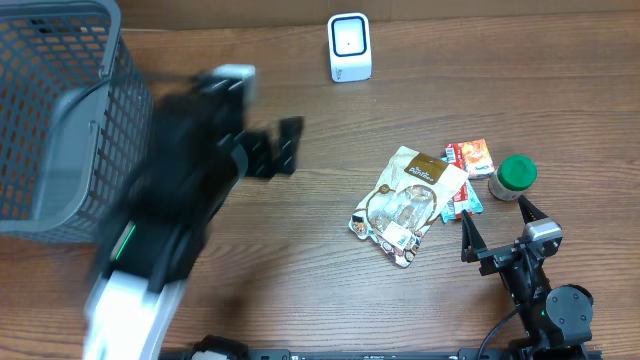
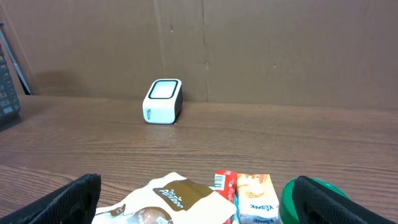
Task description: Scan the item barcode
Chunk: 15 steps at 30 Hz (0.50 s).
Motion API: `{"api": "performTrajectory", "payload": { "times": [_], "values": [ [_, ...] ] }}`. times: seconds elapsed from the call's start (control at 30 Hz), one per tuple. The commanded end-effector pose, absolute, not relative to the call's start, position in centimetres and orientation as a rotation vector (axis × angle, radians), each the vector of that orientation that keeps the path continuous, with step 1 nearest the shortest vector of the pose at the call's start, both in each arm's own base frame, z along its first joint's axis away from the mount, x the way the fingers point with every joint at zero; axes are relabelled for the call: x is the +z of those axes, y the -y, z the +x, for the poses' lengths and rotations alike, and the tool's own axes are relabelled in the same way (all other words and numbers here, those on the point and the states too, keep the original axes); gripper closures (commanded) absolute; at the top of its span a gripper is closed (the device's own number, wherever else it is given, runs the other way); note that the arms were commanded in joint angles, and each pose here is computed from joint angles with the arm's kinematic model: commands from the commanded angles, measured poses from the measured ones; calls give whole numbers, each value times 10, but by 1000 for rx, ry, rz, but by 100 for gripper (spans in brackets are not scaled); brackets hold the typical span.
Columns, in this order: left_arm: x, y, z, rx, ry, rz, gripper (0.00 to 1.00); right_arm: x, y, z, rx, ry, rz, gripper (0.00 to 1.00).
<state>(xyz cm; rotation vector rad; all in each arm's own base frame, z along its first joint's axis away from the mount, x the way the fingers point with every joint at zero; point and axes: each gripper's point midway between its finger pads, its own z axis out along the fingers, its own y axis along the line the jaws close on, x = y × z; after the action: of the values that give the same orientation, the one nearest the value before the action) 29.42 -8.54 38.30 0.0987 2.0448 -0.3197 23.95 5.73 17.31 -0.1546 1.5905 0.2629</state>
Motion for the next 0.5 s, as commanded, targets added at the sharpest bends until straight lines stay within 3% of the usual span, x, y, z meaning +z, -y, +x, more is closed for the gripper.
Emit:
{"api": "performTrajectory", "payload": {
  "times": [0.0, 0.2, 0.47],
  "values": [
    [430, 48, 245, -218, -1859, -2, 0, 171, -58, 239, 259, -1586, -163, 0],
    [458, 6, 170, -149, -1682, -109, 0, 171, -58, 239, 259, -1586, -163, 0],
    [409, -25, 113, -72, -1634, -262, 0, 171, -58, 240, 259, -1586, -163, 0]
  ]
}}
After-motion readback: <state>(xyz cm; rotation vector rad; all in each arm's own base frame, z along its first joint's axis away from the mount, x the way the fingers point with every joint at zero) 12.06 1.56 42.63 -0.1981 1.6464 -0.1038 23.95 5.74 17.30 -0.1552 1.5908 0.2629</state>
